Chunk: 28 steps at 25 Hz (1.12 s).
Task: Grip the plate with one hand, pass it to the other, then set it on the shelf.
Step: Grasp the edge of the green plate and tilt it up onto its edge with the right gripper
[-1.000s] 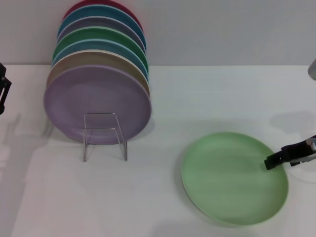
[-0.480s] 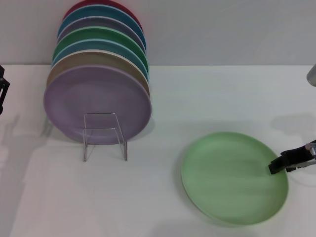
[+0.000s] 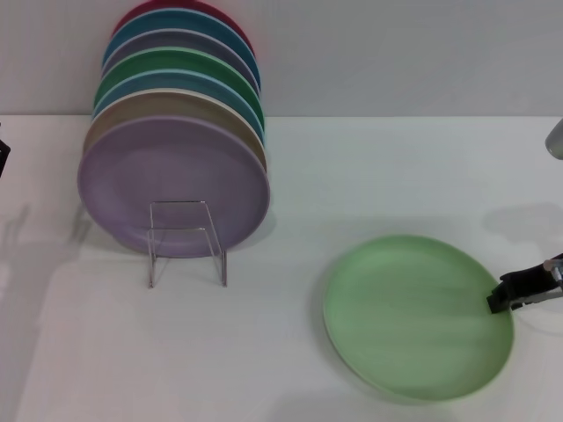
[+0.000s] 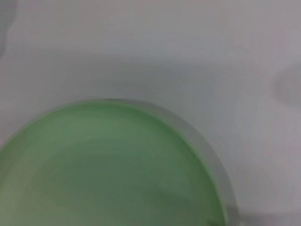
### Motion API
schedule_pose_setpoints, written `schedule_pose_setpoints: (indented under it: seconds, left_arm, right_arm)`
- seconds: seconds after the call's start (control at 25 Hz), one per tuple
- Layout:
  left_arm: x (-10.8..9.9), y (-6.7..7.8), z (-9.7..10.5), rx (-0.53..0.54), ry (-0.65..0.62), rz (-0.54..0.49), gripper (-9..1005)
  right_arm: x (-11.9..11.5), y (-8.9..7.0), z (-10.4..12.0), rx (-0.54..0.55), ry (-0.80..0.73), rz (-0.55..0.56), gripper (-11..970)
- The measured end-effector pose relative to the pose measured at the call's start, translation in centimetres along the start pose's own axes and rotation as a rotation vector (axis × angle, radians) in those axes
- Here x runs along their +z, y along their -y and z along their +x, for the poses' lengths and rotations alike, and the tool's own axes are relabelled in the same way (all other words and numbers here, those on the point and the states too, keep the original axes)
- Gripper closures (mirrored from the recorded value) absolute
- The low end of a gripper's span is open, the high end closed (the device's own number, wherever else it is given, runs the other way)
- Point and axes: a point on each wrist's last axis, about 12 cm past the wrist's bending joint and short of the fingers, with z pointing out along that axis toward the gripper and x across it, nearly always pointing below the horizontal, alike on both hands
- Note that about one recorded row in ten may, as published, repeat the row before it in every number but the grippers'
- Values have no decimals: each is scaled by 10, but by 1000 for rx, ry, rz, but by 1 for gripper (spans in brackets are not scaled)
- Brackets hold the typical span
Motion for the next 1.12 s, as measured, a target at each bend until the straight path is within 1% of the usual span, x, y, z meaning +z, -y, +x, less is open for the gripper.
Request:
schedule_pose_setpoints:
  seconds: [0.04, 0.48, 0.6, 0.88, 1.0, 1.12]
  left_arm:
    - [0, 0, 0, 1, 1, 0, 185]
    - [0, 0, 0, 3, 2, 0, 185]
    - [0, 0, 0, 4, 2, 0, 185]
    - [1, 0, -1, 7, 10, 2, 189]
    - [2, -1, -2, 8, 17, -2, 190]
    - [1, -2, -3, 10, 21, -11, 191]
  right_arm:
    - [0, 0, 0, -1, 1, 0, 791]
    - [2, 1, 2, -37, 4, 6, 796]
    - [2, 1, 1, -38, 9, 8, 922]
    - [-8, 3, -4, -37, 95, 20, 928]
    - [-12, 3, -4, -32, 129, 7, 929]
    - [-21, 1, -5, -49, 164, 18, 929]
